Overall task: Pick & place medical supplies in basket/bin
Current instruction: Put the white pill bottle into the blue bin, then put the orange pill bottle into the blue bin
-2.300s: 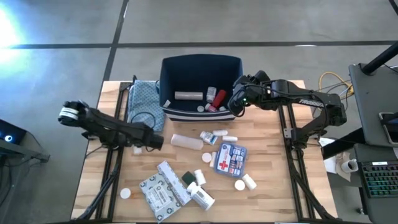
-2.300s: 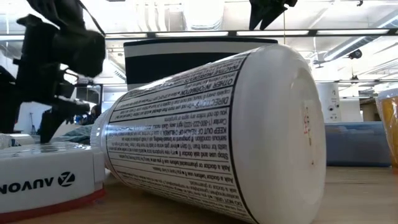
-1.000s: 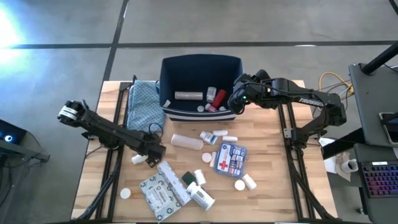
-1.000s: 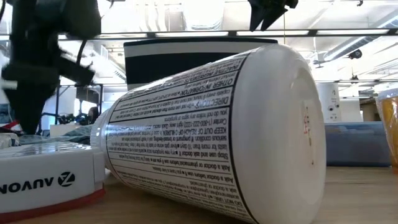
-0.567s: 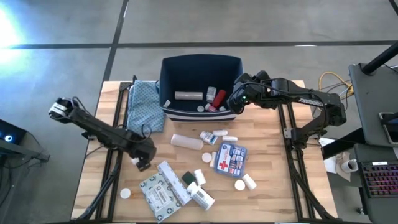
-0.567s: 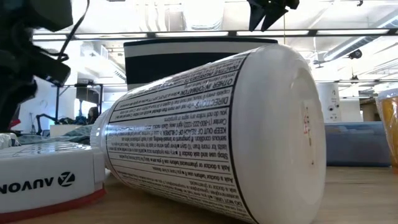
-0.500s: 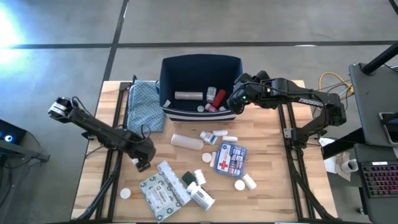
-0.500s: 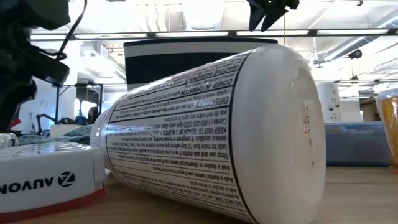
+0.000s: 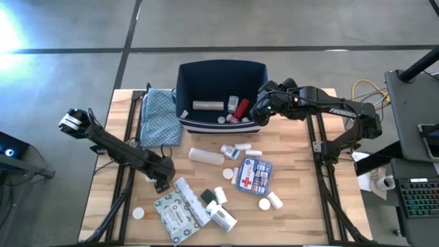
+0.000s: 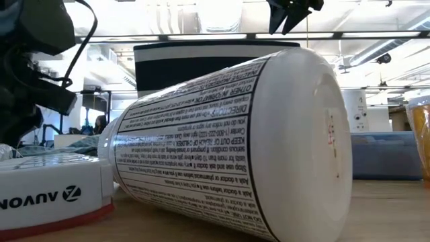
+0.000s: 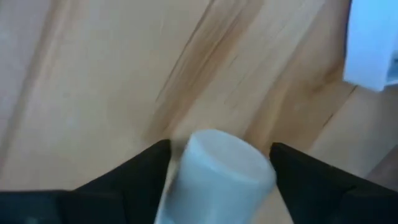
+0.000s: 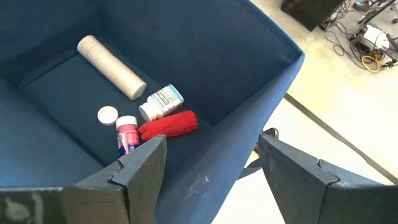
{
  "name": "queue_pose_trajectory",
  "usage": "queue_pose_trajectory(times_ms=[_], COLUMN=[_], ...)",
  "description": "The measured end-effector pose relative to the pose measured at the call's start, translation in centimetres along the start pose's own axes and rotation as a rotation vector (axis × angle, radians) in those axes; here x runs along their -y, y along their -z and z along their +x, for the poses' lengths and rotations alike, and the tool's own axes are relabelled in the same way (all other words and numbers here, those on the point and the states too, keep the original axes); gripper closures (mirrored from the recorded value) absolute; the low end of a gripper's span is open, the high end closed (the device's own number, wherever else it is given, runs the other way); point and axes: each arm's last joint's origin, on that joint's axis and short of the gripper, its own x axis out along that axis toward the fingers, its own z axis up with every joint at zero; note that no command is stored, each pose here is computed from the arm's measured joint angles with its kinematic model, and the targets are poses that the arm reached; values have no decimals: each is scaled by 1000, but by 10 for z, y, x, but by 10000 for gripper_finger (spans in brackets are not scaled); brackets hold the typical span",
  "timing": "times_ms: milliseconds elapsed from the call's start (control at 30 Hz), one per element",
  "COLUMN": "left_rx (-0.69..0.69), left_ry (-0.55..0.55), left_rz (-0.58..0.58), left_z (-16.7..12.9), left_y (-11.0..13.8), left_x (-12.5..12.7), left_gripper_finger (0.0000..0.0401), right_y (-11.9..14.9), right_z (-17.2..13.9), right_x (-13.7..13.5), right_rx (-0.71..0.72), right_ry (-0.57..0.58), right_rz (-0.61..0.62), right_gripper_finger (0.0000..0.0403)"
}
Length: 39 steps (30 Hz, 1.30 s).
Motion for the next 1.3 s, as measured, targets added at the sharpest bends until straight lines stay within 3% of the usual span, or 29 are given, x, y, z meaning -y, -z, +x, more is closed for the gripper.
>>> queue_pose_trajectory(times_ms=[200,333,433,567,800,967,1067,1167,1300], left_rx=[-52,-38,31,289,1014,1398,1435,1355,1279], left_ry=[-55,-38,14,38,34,-56,-197,-331,-363], left_rz=[67,62,59,36,-80,-42,-143,-175,-150], left_z=[-10,-37,-73,-137,-258,-313,-315,-303,-310], left_y=[3,0,-8,-20,-48,-88,-122,-156,-173], left_x=[-4,0,3,0,-22,-45,-69,-87,-88], left_gripper_finger=[248,249,248,227,240,243,231,192,125], right_y=[0,0,-1,-1,-2,-4,-5,-5,-3], right_z=[0,1,1,2,2,2,2,2,2], right_x=[0,1,1,2,1,1,0,0,1], right_rx=[0,3,3,5,9,25,33,32,14], right_ry=[2,9,12,12,11,6,2,0,-1], right_rz=[0,-1,1,-6,-11,-26,-36,-39,-51], right_gripper_finger=[158,158,158,158,158,158,158,158,158])
